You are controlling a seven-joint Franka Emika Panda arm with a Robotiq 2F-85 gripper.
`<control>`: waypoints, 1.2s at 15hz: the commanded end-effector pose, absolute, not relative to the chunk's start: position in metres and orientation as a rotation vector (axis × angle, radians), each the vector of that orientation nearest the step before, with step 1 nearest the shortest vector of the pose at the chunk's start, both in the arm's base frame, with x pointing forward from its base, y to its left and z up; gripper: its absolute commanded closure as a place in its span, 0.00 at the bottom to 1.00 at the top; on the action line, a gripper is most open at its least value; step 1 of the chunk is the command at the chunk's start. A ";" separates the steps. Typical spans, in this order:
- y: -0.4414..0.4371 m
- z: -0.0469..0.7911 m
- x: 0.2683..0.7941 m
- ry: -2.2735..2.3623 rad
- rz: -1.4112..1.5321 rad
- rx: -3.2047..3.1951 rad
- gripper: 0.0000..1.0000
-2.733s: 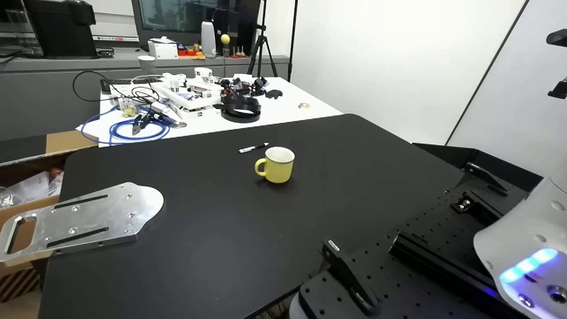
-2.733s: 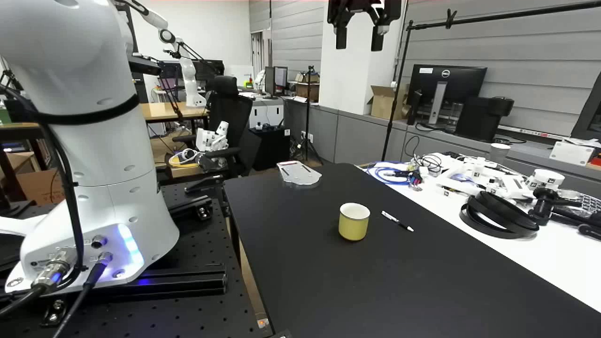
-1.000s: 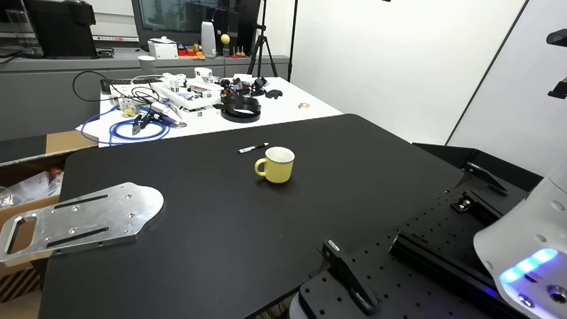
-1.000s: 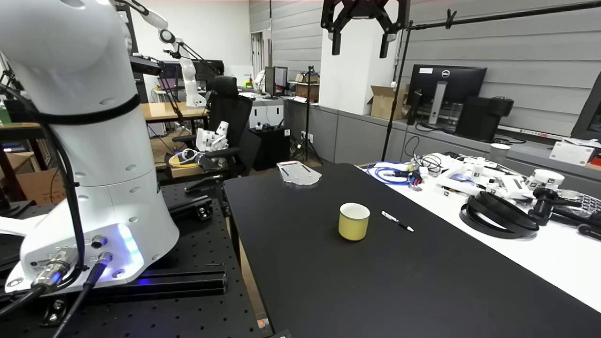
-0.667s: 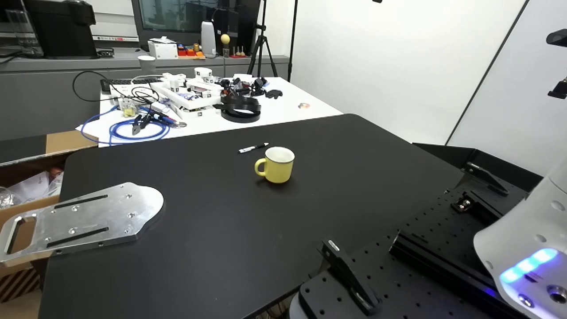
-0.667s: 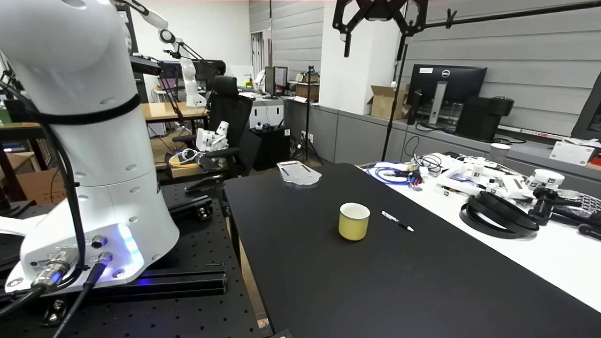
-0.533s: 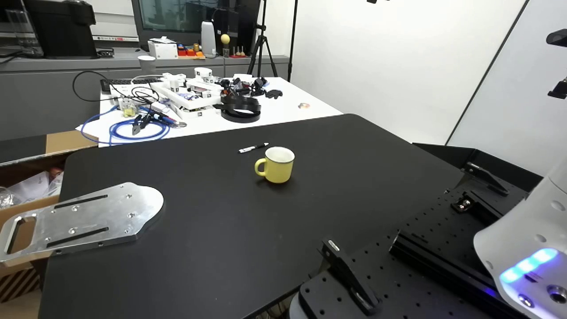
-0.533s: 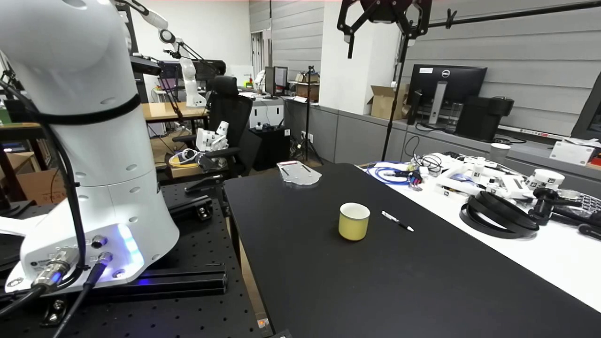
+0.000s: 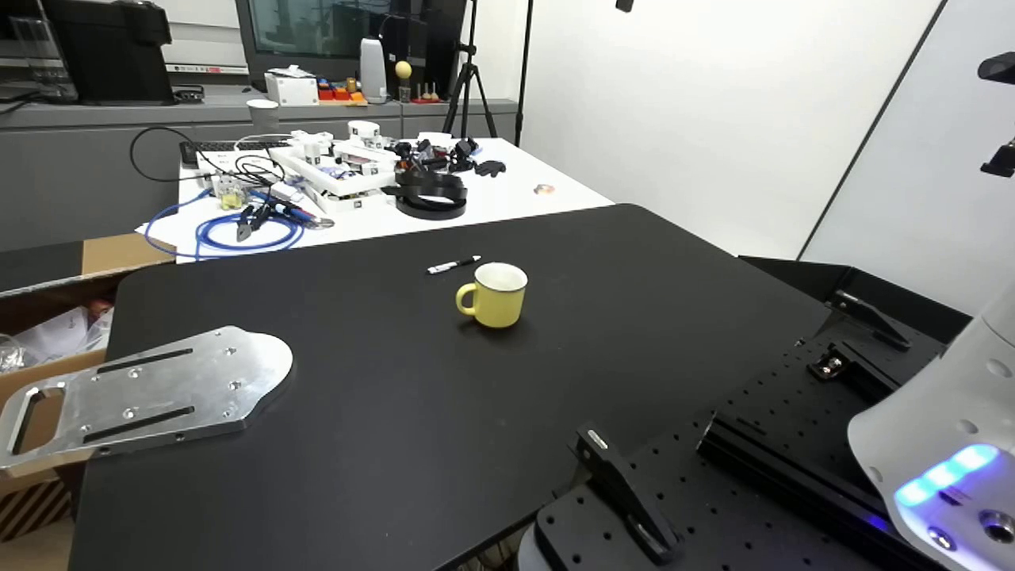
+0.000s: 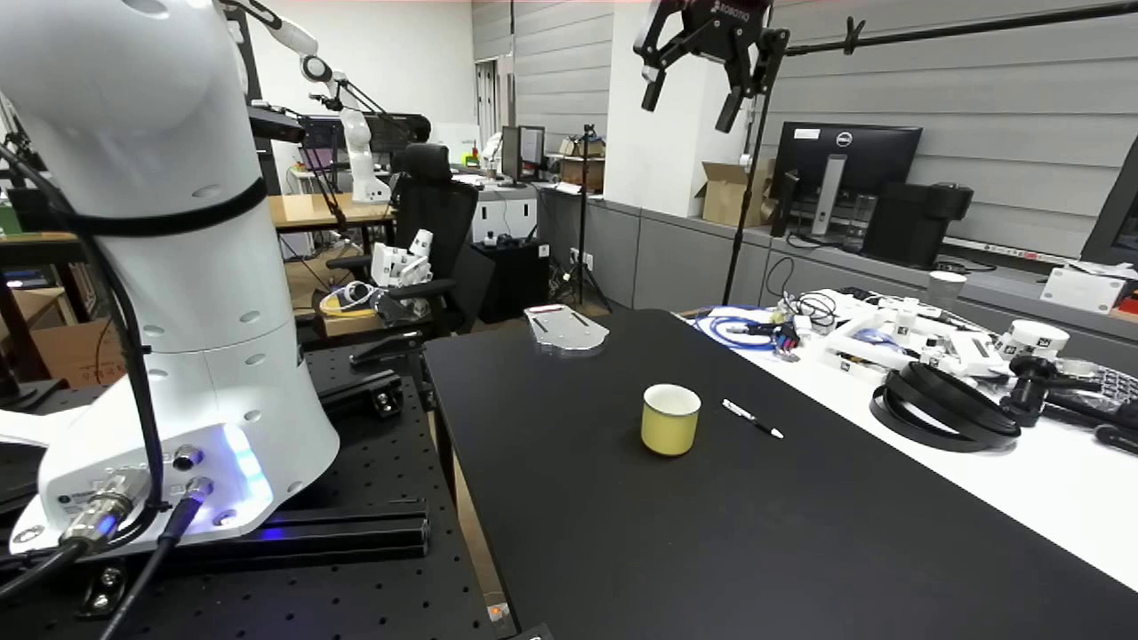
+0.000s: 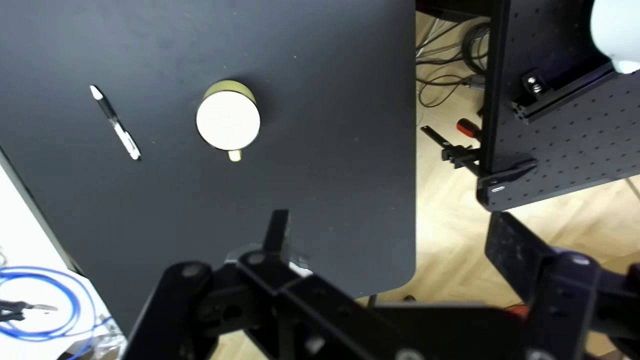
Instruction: Put the pen in the cup
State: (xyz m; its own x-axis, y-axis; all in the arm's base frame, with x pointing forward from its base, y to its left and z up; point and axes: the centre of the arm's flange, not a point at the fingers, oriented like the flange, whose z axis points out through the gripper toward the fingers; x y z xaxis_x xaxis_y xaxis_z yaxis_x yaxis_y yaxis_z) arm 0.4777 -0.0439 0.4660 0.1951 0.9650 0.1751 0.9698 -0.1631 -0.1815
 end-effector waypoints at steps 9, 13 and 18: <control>-0.032 0.464 0.485 -1.979 0.055 -2.000 0.00; -0.032 0.464 0.485 -1.980 0.055 -1.999 0.00; -0.022 0.458 0.513 -2.097 0.036 -1.970 0.00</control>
State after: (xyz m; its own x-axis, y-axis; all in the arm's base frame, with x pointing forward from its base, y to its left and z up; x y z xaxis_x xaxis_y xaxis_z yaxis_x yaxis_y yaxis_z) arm 0.4881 -0.0290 0.4613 0.0211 0.9813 0.1914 0.9702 0.0262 -0.2409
